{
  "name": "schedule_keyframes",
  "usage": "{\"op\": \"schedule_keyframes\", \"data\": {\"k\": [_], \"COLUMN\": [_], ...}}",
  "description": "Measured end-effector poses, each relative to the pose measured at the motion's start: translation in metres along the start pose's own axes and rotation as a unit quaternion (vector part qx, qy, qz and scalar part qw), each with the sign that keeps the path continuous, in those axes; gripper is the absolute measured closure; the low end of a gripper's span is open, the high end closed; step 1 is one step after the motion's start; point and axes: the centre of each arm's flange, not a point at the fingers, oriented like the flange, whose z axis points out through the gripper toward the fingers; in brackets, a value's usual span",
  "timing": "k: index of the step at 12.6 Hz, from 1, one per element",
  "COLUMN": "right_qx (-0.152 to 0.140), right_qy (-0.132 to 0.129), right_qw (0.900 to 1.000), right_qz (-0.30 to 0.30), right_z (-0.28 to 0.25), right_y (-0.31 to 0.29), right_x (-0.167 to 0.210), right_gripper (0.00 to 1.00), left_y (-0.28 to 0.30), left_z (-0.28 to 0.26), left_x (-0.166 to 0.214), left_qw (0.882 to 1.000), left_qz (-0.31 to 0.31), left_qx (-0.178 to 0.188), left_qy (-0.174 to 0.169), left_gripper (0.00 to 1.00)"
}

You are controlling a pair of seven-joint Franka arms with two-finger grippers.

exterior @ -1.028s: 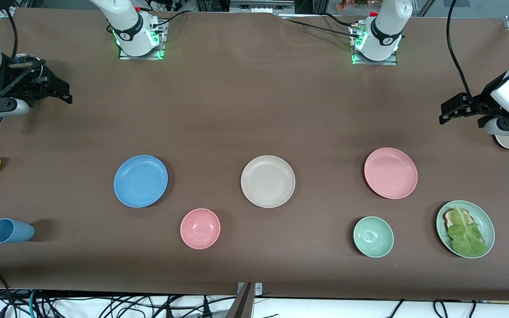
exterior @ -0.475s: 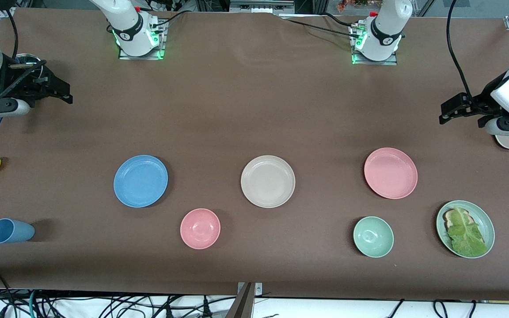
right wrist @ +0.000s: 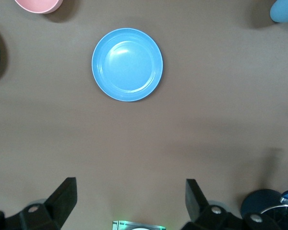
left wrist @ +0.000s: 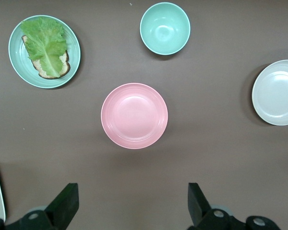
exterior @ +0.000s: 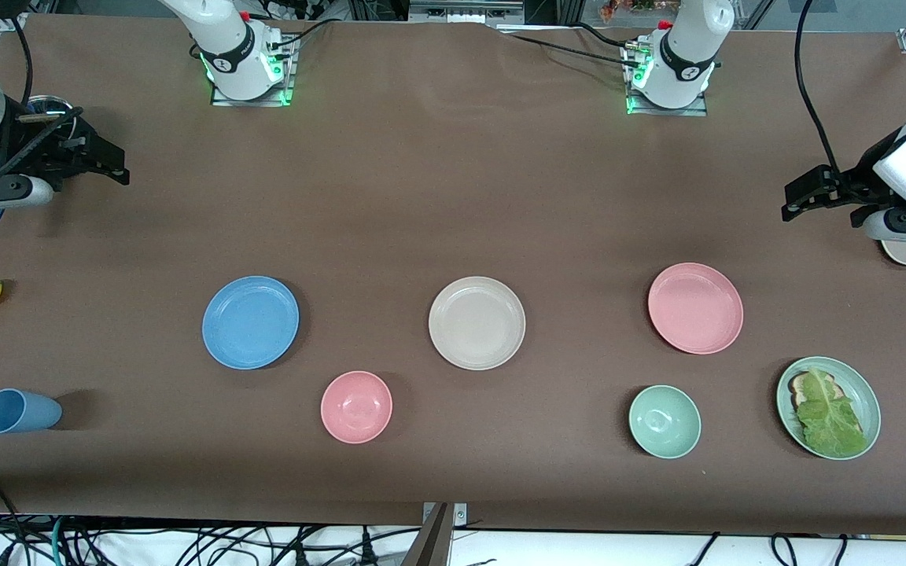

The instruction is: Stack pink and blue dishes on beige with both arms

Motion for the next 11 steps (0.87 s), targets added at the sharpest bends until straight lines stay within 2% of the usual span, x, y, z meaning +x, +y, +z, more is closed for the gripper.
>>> {"op": "schedule_keyframes", "data": {"k": [8, 11], "right_qx": [0.000, 0.000], "right_qy": [-0.003, -0.005], "right_qw": [1.000, 1.000], "right_qz": [0.000, 0.000], "right_z": [0.003, 0.005], "right_y": [0.000, 0.001], "right_x": [0.000, 0.000], "right_gripper": [0.00, 0.00], "left_y": [-0.002, -0.038], "left_z": [0.000, 0.009], "left_x": [0.000, 0.010], "left_qw": [1.000, 0.999], "left_qz": [-0.002, -0.036], "left_qx": [0.000, 0.005], "left_qy": [0.000, 0.003], "left_gripper": [0.00, 0.00]}}
